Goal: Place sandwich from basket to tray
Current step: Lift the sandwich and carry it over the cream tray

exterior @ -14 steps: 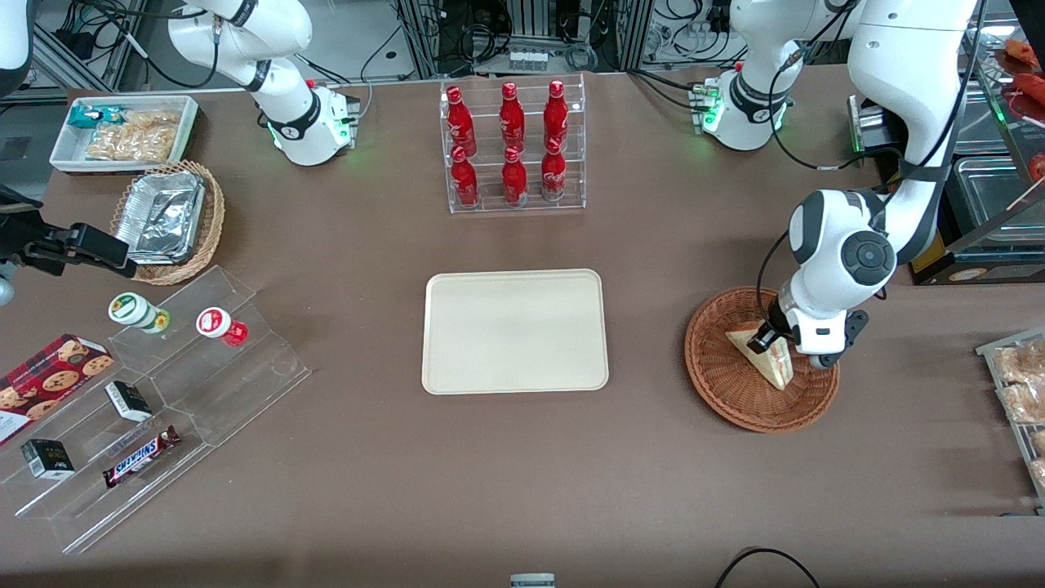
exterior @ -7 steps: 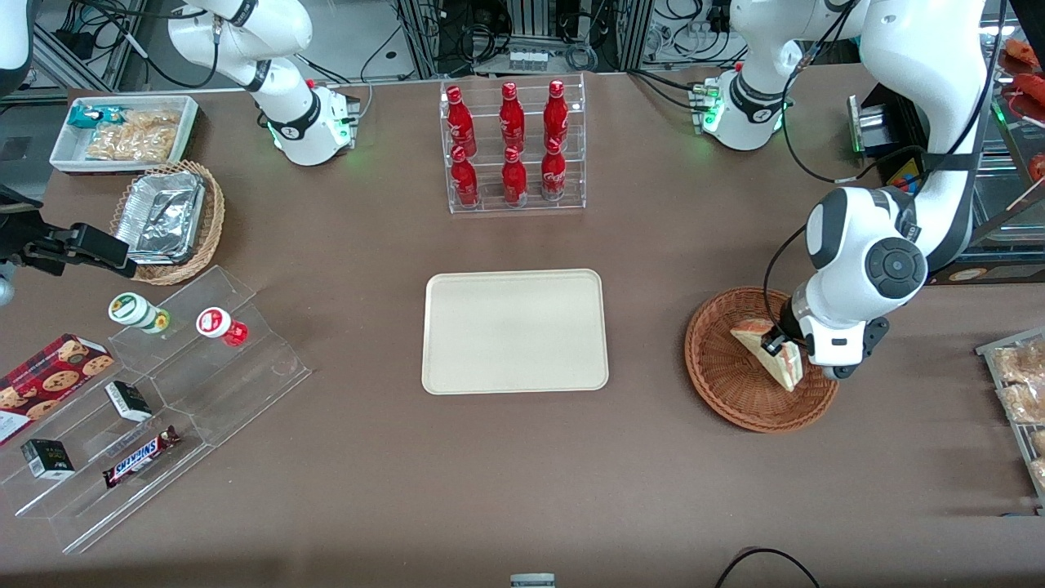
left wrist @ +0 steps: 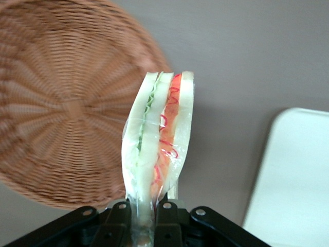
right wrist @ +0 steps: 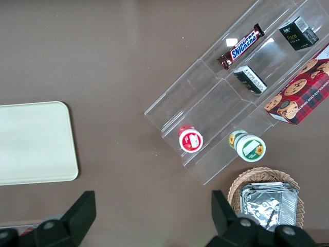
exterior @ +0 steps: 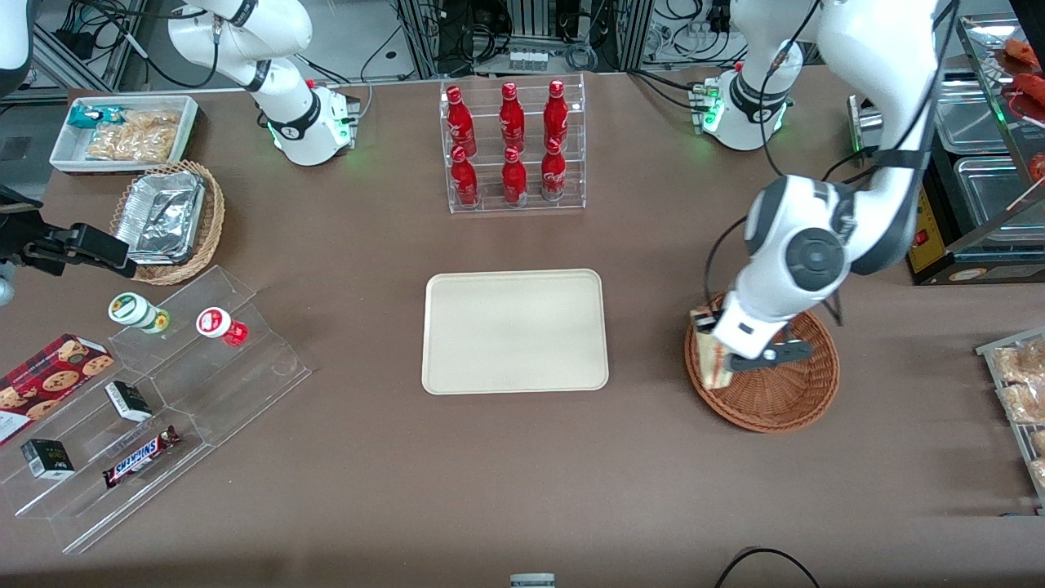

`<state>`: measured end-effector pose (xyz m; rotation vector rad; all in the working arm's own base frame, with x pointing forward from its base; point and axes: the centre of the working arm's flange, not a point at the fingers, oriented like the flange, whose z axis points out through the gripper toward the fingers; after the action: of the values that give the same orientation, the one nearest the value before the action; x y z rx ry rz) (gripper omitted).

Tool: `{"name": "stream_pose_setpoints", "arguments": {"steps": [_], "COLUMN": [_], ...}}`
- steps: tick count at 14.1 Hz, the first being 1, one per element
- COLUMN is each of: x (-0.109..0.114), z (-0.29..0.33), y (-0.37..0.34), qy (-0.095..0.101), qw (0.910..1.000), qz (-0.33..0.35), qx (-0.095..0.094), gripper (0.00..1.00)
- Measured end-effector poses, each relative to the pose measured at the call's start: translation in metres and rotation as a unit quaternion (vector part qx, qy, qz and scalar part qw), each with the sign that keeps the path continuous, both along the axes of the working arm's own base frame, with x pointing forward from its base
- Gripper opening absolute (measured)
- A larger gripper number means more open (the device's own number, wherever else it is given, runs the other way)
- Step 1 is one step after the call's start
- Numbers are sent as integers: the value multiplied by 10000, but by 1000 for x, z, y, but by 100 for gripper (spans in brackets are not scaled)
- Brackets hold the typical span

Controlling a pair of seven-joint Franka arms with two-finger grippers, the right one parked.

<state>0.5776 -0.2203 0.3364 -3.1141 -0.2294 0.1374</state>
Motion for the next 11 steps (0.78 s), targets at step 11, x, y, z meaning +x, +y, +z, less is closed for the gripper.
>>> {"name": "stream_pose_setpoints", "arguments": {"steps": [11], "x": [-48], "z": [-44], "y": [-247], "qy": [21], "qw": [9998], "qz": [153], "qx": [84], "gripper": [14]}}
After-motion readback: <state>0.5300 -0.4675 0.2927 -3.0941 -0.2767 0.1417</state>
